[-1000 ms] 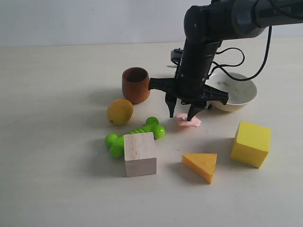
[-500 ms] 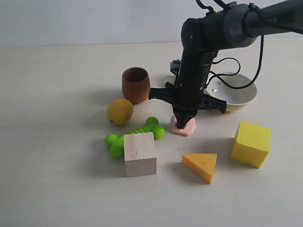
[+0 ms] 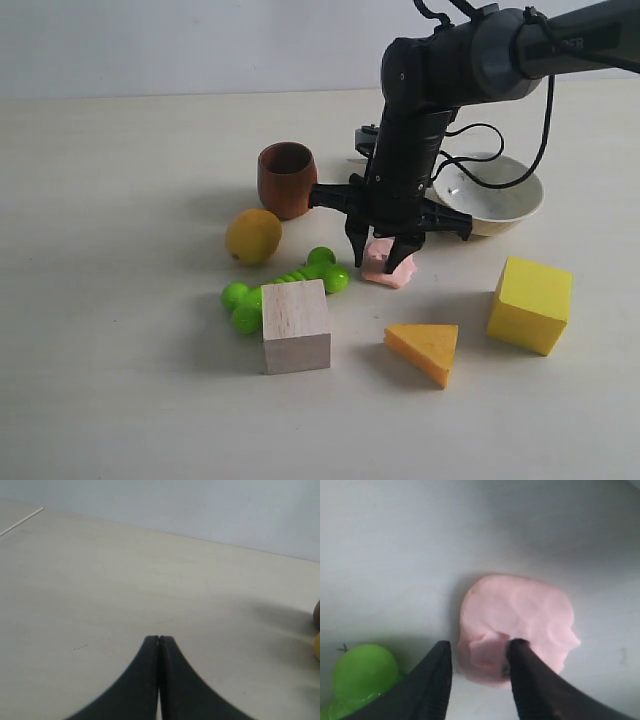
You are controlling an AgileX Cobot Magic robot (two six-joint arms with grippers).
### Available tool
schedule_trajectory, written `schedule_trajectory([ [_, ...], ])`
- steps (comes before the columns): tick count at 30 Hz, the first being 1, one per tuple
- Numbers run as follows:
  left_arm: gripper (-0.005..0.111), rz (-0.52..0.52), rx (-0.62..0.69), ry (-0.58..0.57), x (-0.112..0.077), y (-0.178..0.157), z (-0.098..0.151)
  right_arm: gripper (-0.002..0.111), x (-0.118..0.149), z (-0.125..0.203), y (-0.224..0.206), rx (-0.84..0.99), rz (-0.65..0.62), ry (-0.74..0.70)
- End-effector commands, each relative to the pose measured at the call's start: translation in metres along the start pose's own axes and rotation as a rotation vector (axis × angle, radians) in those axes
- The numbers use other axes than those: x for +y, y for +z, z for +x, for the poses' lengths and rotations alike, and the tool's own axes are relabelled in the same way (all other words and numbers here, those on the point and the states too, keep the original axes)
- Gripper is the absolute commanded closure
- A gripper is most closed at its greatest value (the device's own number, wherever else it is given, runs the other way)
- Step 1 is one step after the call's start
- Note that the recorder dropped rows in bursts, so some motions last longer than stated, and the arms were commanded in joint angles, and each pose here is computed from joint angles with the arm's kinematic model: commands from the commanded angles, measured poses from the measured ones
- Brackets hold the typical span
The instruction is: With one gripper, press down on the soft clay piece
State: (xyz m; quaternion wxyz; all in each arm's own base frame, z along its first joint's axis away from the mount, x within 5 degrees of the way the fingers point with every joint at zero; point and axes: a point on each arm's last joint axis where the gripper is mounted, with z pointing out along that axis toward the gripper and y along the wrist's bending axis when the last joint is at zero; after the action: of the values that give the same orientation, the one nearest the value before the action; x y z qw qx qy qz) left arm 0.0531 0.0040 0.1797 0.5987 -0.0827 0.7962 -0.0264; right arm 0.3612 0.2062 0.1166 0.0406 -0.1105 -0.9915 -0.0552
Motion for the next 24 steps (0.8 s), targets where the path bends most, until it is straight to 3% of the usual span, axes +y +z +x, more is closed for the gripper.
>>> schedule_trajectory([
  [1, 0.107, 0.008, -0.013, 0.001, -0.0005, -0.0005, -0.001, 0.066, -0.0018, -0.0002, 0.0011, 0.004, 0.022, -0.018],
  [20, 0.107, 0.008, -0.013, 0.001, -0.0005, -0.0005, -0.001, 0.067, -0.0001, -0.003, -0.0034, -0.013, 0.024, -0.03],
  [22, 0.107, 0.008, -0.013, 0.001, -0.0005, -0.0005, -0.001, 0.073, -0.0001, -0.003, -0.0034, -0.013, 0.024, -0.028],
  [24, 0.107, 0.008, -0.013, 0.001, -0.0005, -0.0005, -0.001, 0.088, -0.0006, -0.0024, -0.0034, -0.006, 0.029, -0.028],
])
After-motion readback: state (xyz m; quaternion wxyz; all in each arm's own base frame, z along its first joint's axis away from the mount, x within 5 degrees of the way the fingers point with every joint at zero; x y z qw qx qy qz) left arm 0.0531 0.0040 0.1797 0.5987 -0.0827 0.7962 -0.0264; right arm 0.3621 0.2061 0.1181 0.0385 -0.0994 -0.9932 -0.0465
